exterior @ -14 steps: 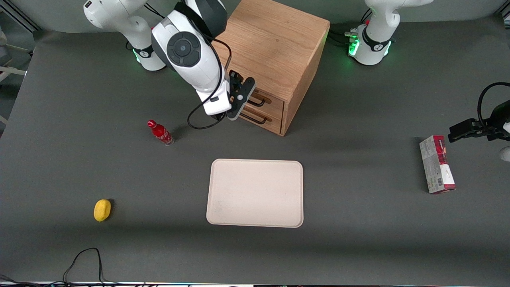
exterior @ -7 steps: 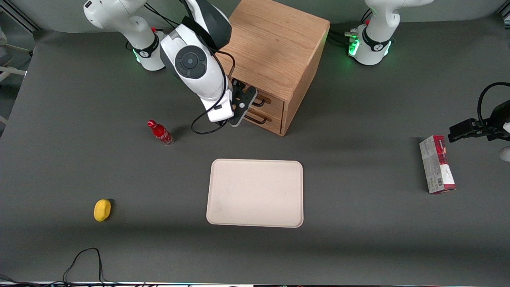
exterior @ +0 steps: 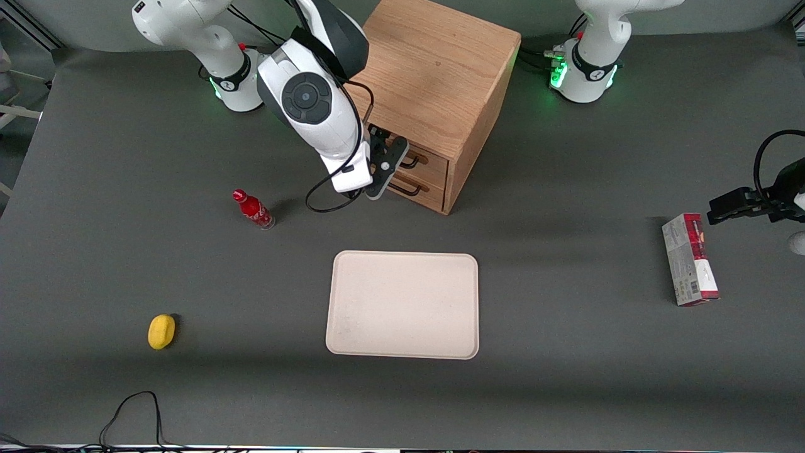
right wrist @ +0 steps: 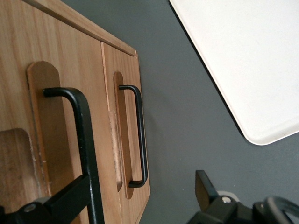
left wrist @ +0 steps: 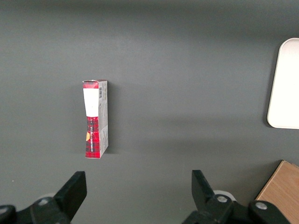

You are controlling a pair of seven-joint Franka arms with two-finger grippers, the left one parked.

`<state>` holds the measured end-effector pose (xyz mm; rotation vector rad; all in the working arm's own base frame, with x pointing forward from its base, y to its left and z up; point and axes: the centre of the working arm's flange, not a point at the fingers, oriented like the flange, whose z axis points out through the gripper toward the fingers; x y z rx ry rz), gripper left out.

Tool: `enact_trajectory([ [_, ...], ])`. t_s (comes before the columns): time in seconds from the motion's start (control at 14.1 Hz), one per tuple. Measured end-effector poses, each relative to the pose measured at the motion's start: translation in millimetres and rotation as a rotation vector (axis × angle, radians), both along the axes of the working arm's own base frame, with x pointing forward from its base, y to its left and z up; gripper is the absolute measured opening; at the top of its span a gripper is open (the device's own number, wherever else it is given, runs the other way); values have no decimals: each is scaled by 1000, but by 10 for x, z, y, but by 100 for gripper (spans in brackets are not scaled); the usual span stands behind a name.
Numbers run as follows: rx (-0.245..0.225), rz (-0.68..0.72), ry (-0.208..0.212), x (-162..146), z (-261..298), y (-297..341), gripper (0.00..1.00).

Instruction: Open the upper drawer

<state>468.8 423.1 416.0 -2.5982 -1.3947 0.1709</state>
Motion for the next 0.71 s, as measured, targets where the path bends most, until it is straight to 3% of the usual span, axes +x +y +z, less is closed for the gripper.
enact_trajectory([
  [0.71, 30, 114, -28, 17, -6, 20, 100],
])
